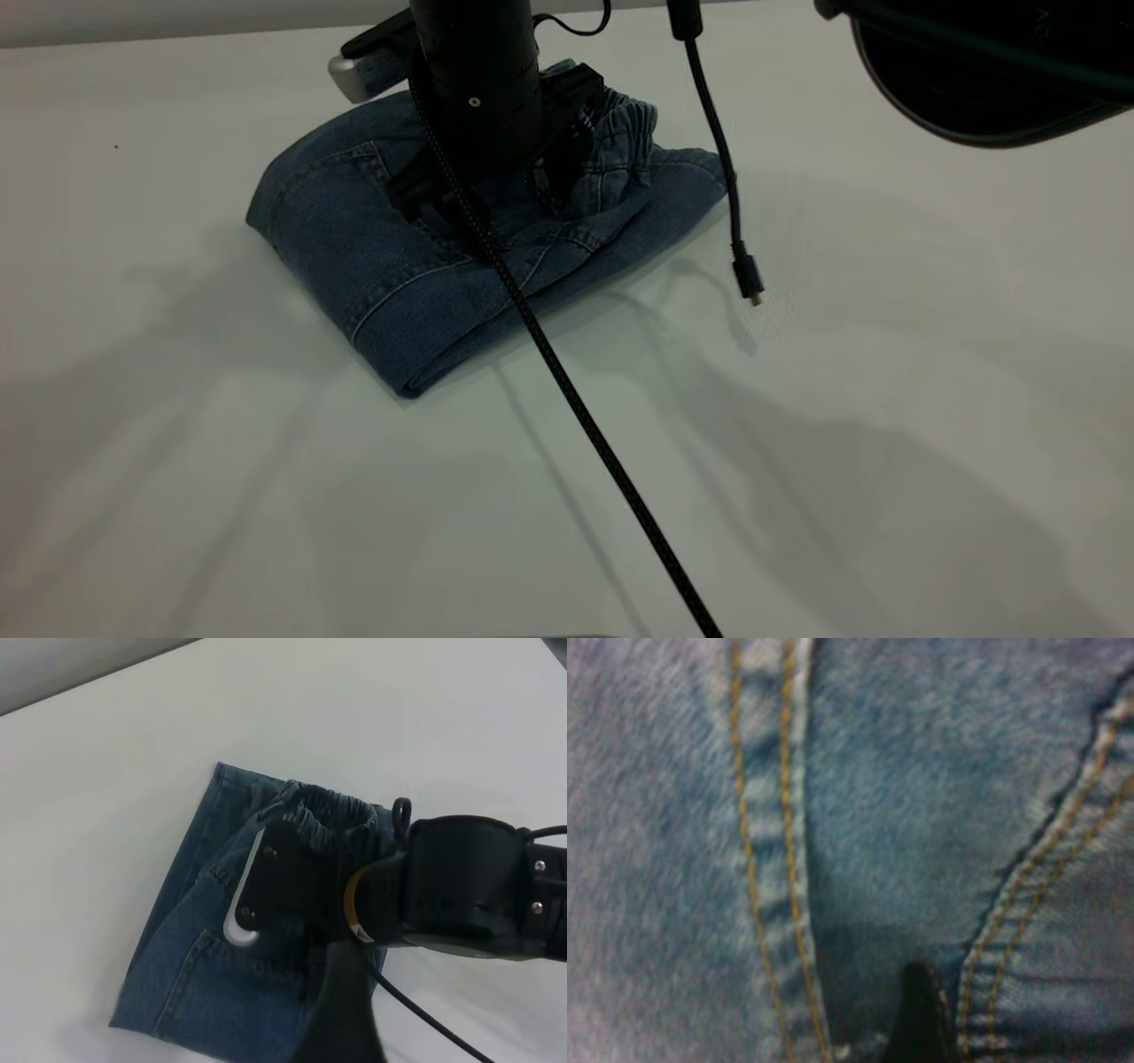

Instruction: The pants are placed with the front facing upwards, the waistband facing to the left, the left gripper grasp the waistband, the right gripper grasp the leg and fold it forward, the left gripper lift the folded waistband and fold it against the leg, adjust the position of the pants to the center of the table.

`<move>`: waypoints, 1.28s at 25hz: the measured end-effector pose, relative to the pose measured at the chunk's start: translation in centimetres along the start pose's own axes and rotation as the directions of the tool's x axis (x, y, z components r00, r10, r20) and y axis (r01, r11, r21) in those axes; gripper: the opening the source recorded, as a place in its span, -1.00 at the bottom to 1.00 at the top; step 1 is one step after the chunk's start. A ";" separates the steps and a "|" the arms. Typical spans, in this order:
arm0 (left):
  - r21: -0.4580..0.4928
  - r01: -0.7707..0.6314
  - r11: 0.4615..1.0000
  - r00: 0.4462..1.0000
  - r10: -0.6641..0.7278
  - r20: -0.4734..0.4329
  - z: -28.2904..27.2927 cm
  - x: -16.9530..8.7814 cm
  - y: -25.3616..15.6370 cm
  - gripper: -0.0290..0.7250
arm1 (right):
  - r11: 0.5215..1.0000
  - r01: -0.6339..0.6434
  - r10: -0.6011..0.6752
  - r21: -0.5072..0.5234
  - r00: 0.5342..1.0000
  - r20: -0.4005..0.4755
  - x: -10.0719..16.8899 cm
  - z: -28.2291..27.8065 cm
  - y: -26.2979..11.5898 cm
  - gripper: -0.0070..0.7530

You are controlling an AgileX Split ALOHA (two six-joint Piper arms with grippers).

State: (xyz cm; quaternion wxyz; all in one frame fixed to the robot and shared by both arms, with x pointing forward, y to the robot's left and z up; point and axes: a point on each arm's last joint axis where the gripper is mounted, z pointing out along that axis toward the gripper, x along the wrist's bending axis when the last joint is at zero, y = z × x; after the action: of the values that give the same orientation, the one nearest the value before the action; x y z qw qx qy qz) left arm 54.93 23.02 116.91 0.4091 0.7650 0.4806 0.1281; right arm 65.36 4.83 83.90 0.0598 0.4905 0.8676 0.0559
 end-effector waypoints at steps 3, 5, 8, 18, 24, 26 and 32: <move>0.000 -0.001 1.000 1.000 0.001 0.000 0.0 0.0 0.0 0.58 | 0.992 -0.123 0.123 -0.003 0.992 -0.002 0.0 0.3 0.0 0.25; 0.000 -0.001 1.000 1.000 0.001 0.000 0.0 0.0 0.0 0.58 | 0.977 -0.215 0.215 -0.003 0.977 -0.003 0.1 0.4 0.0 0.25; 0.000 -0.002 1.000 1.000 0.002 0.000 0.0 0.0 0.0 0.58 | 0.931 -0.364 0.364 -0.007 0.931 -0.008 0.1 0.4 0.0 0.25; 0.000 -0.002 1.000 1.000 0.002 0.000 0.0 0.0 0.0 0.58 | 0.671 -0.742 0.741 -0.005 0.671 -0.019 0.2 0.5 0.1 0.25; 0.000 -0.003 1.000 1.000 0.003 0.000 0.0 0.0 0.0 0.57 | 0.424 -0.905 0.906 0.035 0.423 -0.022 0.3 0.4 0.0 0.25; 0.000 -0.003 1.000 1.000 0.003 0.000 0.0 0.0 0.0 0.57 | 0.369 -0.928 0.929 0.044 0.369 -0.020 0.3 0.3 0.0 0.25; 0.000 -0.004 1.000 1.000 0.004 0.000 0.0 0.0 0.0 0.57 | 0.356 -0.933 0.935 0.052 0.355 -0.028 0.4 0.1 0.1 0.25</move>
State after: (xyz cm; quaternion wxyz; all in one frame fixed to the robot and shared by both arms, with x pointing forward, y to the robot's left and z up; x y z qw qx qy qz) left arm 54.93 23.02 116.91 0.4088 0.7659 0.4792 0.1288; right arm 65.27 5.28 83.84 -0.0118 0.8953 0.4380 0.0809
